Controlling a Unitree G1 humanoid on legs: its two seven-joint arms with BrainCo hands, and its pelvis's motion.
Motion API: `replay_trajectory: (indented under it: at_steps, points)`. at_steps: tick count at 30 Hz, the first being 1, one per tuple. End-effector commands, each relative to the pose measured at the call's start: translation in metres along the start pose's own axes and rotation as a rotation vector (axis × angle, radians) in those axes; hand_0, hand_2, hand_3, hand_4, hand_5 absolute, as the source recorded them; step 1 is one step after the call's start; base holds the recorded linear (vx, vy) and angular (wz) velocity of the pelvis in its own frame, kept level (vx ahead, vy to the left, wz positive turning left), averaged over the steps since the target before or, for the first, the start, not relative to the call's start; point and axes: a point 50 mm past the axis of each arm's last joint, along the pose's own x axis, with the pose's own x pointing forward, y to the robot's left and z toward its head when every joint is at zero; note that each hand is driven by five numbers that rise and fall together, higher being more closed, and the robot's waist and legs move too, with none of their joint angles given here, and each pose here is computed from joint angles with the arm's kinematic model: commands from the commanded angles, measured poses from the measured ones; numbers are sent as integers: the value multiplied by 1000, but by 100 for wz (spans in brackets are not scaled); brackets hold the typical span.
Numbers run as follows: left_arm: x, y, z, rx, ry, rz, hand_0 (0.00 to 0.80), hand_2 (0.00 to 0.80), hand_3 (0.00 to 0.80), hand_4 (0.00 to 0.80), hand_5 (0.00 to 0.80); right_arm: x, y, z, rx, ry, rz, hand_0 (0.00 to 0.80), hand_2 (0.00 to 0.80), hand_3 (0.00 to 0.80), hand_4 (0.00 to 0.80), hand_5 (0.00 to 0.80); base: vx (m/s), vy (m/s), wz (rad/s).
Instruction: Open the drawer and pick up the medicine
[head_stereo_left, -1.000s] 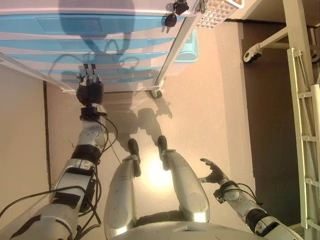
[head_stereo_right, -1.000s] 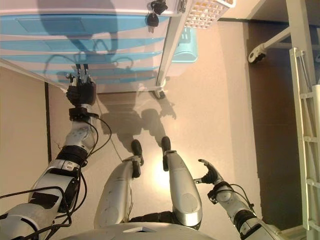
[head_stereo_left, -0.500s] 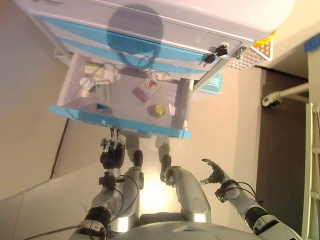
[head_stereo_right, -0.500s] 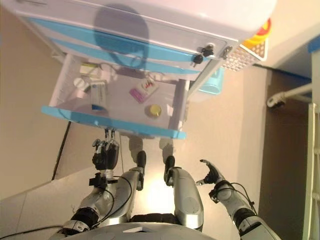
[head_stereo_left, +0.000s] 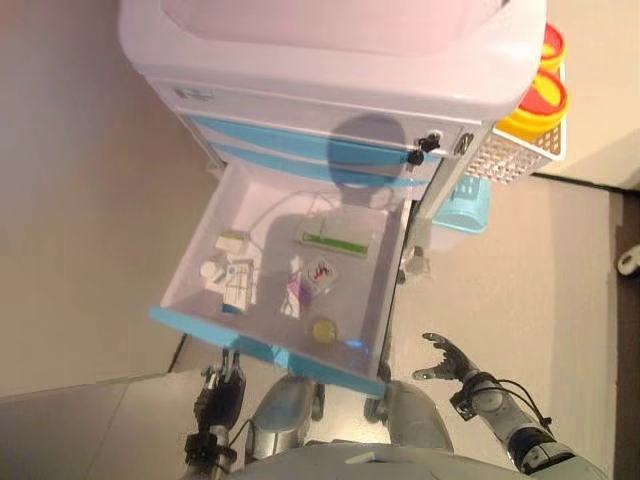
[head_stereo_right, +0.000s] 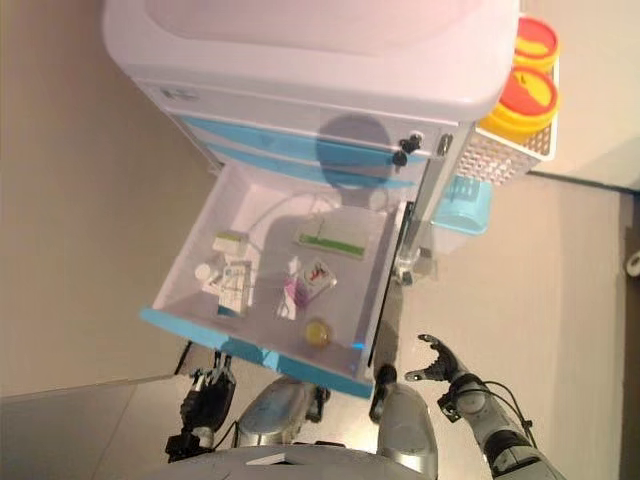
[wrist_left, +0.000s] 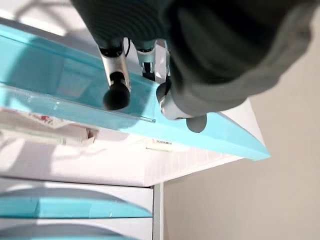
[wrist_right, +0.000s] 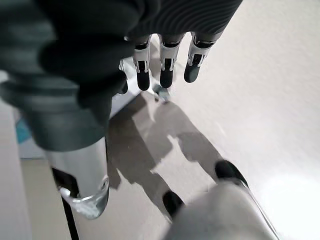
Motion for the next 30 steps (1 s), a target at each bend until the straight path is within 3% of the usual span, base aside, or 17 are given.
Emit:
replay_trajectory:
  at_steps: [1, 4, 6, 13, 17, 22, 24, 30]
  points:
    - [-10, -20, 48, 140, -94, -113, 800, 800, 800, 800, 800, -7, 1, -9, -31, -8, 12, 0, 0, 0, 0, 0, 47, 38, 12]
    - [-7, -19, 45, 216, -67, -86, 800, 800, 800, 800, 800, -9, 6, -13, -9, 4, 8, 0, 0, 0, 0, 0, 53, 20, 8]
    - [-6, -16, 46, 269, -67, -38, 0, 0, 0, 0, 0, -10, 7, -14, 5, 4, 2, 0, 0, 0, 0, 0, 47, 6, 2]
    - [4, -14, 63, 674, -110, 273, 0, 0, 0, 0, 0, -10, 2, -3, 123, -80, -116, 0, 0, 0, 0, 0, 61, 8, -3]
    - [5, -10, 68, 1125, -25, 526, 0, 0, 0, 0, 0, -6, -13, 26, 145, -219, -235, 0, 0, 0, 0, 0, 24, -3, -8]
    - [1, -5, 59, 1715, 245, 573, 0, 0, 0, 0, 0, -14, -46, 80, 162, -448, -351, 0, 0, 0, 0, 0, -5, 10, -7]
    - [-6, 4, 55, 1796, 351, 587, 0, 0, 0, 0, 0, -19, -56, 99, 153, -551, -363, 0, 0, 0, 0, 0, -17, 49, -21]
    - [-27, 24, 59, 1690, 433, 734, 0, 0, 0, 0, 0, -37, -63, 160, -1, -883, -284, 0, 0, 0, 0, 0, -16, 6, -16]
